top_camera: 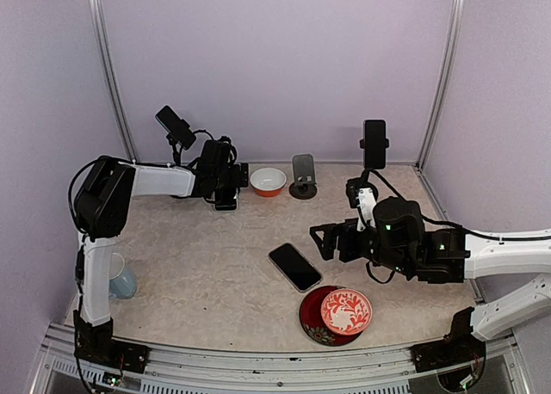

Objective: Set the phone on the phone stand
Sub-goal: Pick up the phone from the center of the board.

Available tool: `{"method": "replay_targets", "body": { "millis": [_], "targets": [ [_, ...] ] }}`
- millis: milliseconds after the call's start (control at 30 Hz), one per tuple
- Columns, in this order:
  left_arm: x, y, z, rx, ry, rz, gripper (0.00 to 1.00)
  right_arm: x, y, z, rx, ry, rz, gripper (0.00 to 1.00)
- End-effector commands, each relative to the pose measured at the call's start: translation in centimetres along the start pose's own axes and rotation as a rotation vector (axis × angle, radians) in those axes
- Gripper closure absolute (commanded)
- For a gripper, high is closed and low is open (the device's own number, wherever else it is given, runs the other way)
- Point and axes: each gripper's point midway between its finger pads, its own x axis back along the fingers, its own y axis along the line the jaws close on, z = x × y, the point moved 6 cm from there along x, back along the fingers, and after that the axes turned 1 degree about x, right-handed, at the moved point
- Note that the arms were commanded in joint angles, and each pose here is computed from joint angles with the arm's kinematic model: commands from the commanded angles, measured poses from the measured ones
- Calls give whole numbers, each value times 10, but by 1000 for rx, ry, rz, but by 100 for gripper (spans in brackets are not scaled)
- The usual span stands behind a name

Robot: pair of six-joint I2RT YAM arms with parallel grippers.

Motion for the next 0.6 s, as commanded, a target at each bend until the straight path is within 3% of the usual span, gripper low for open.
{"method": "replay_targets", "body": {
  "millis": [0, 467, 567],
  "targets": [
    [-12, 0, 2, -23, 15, -21, 1, 0, -2, -3, -6, -18, 0, 0],
    [-25, 4, 10, -20, 41, -17, 8, 0, -3, -3, -8, -23, 6, 0],
    [-25, 4, 12, -18, 50, -17, 1, 0, -2, -4, -6, -25, 7, 0]
  ]
}}
